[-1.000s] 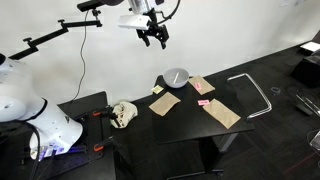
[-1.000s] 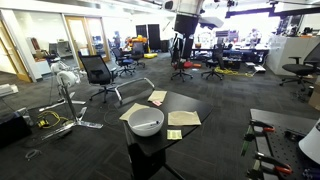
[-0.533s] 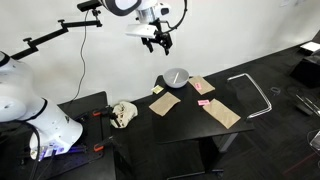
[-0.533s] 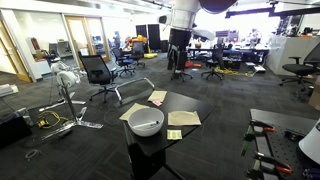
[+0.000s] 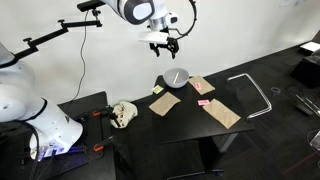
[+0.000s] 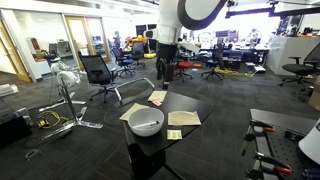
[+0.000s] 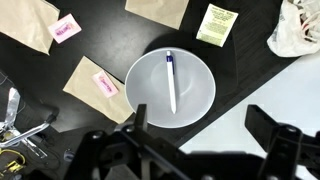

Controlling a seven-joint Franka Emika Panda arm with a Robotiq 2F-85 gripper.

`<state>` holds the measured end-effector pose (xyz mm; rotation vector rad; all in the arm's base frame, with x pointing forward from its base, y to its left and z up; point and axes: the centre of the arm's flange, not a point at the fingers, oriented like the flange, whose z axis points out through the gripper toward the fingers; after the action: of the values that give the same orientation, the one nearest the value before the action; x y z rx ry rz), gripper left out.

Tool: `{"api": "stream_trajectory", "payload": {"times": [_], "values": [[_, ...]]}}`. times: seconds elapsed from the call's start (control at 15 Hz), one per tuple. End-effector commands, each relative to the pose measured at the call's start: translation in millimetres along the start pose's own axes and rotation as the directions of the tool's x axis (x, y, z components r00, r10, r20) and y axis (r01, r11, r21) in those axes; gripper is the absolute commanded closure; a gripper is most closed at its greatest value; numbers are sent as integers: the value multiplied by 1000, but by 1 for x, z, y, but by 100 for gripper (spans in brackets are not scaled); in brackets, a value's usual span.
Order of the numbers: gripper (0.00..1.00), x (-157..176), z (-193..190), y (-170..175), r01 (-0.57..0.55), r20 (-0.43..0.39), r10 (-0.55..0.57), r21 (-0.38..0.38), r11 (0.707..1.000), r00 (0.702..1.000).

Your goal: Remove the marker from the mug cup and place it on the table

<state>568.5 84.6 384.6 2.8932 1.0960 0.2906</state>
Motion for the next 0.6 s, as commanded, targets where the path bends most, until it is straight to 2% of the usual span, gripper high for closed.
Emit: {"api": "stream_trajectory", "payload": {"times": [0.0,0.33,0.53], "values": [[0,26,19,16,28,-3,-28,2,1000,1000],[0,45,46,23,48,4,-48,30,998,999],[0,54,60,23,96,12,-96,50,994,995]]}}
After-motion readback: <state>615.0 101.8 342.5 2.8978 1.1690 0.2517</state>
